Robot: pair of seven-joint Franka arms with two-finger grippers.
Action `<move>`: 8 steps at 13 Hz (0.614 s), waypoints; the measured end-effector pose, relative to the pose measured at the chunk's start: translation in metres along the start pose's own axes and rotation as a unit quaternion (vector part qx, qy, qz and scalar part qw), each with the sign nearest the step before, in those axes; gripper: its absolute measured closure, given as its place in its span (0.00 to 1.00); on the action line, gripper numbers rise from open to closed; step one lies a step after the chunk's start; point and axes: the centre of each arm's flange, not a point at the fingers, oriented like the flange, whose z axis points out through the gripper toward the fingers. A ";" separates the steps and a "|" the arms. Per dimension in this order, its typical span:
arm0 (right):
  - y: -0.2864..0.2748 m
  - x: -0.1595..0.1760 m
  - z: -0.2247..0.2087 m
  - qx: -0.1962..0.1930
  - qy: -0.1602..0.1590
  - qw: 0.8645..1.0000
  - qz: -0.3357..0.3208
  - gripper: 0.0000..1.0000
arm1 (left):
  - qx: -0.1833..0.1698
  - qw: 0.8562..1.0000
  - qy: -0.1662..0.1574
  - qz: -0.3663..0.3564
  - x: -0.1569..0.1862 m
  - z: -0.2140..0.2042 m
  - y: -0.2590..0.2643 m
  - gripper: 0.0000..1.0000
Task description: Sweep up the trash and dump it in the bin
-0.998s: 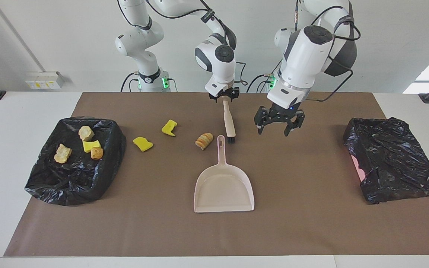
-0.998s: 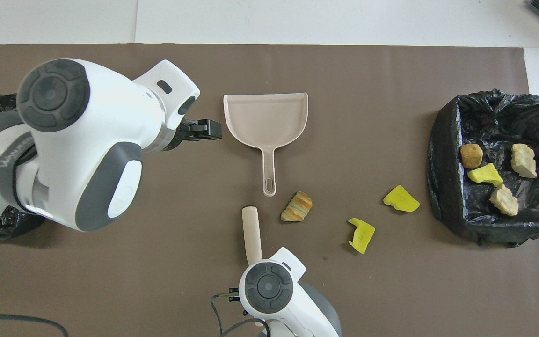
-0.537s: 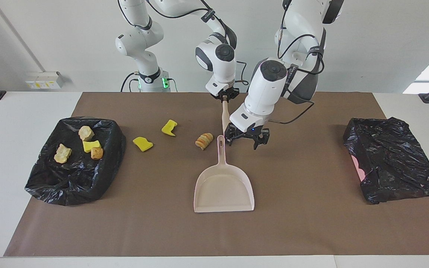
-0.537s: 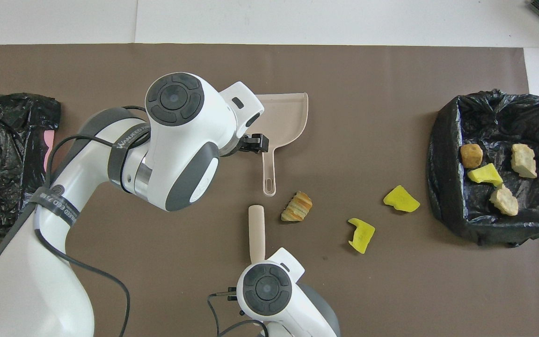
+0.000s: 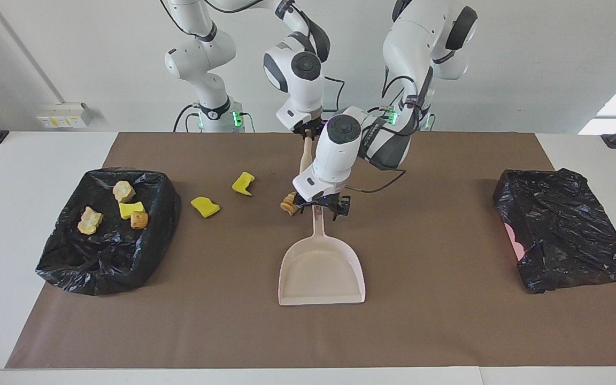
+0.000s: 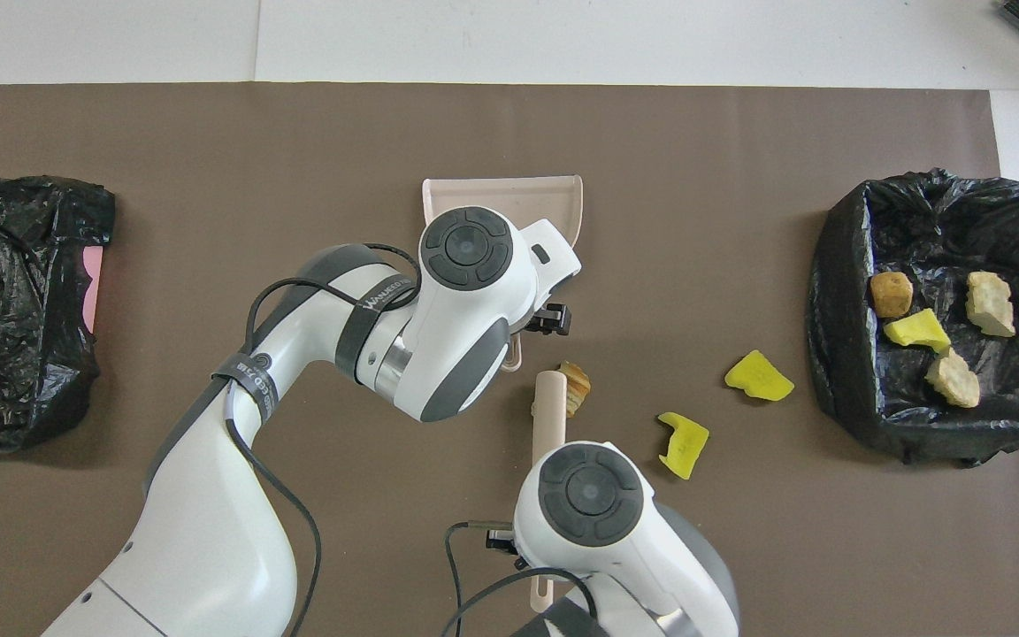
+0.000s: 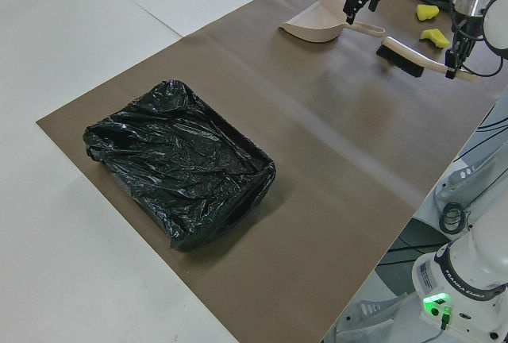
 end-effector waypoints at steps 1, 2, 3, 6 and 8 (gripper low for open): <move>0.018 0.005 -0.010 -0.009 -0.007 1.000 0.013 0.74 | 0.000 1.000 0.003 -0.002 0.002 0.000 -0.002 0.00; 0.033 0.009 -0.016 -0.023 -0.009 0.999 0.023 0.74 | 0.000 1.000 0.008 -0.005 0.005 -0.002 -0.006 0.00; 0.046 0.014 -0.019 -0.042 -0.010 0.999 0.030 0.74 | 0.000 1.000 0.011 -0.007 0.008 -0.004 -0.008 0.00; 0.088 0.039 -0.025 -0.071 -0.017 0.995 0.064 0.74 | 0.001 1.000 0.013 -0.007 0.009 -0.006 -0.009 0.20; 0.112 0.054 -0.027 -0.080 -0.020 0.994 0.077 0.74 | 0.001 1.000 0.011 -0.006 0.008 -0.004 -0.008 0.26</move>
